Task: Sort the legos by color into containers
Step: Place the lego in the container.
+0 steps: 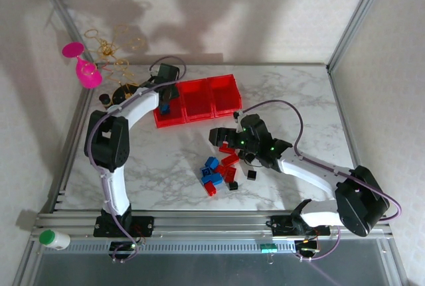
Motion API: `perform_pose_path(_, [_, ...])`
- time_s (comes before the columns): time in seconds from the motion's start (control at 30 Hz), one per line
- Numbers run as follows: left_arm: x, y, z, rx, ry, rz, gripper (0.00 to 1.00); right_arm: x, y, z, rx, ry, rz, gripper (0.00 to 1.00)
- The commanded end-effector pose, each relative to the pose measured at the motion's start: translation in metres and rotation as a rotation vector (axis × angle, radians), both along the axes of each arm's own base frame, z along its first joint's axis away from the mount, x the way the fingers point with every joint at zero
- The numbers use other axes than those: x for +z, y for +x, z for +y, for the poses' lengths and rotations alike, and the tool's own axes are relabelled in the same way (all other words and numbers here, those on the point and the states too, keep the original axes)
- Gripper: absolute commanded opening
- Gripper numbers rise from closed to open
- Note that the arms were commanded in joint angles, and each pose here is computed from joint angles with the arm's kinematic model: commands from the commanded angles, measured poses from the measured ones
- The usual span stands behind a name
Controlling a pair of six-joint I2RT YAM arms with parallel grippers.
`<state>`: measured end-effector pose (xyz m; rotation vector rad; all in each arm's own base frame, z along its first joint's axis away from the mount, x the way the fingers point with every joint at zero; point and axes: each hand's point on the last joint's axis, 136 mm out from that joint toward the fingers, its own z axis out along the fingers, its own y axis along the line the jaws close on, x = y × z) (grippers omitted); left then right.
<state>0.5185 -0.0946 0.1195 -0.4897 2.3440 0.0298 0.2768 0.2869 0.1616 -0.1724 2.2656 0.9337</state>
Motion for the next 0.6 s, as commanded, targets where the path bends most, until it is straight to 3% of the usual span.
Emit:
perform_pose_path(0.0, [-0.006,0.006,-0.005,-0.020,-0.002,0.022,0.40,0.009,0.008,0.001,-0.013,-0.031,-0.039,0.99])
perform_pose_path(0.2, [-0.004,0.005,-0.004,-0.019,0.002,0.023,0.50,0.016,0.008,-0.004,-0.024,-0.038,-0.058,0.99])
perform_pose_path(0.4, [0.011,0.000,-0.005,-0.028,-0.018,0.007,0.51,0.028,0.009,-0.017,-0.054,-0.033,-0.080,0.99])
perform_pose_path(0.57, [0.037,-0.015,-0.024,-0.082,-0.128,-0.050,0.51,0.028,0.013,-0.030,-0.094,-0.020,-0.065,0.99])
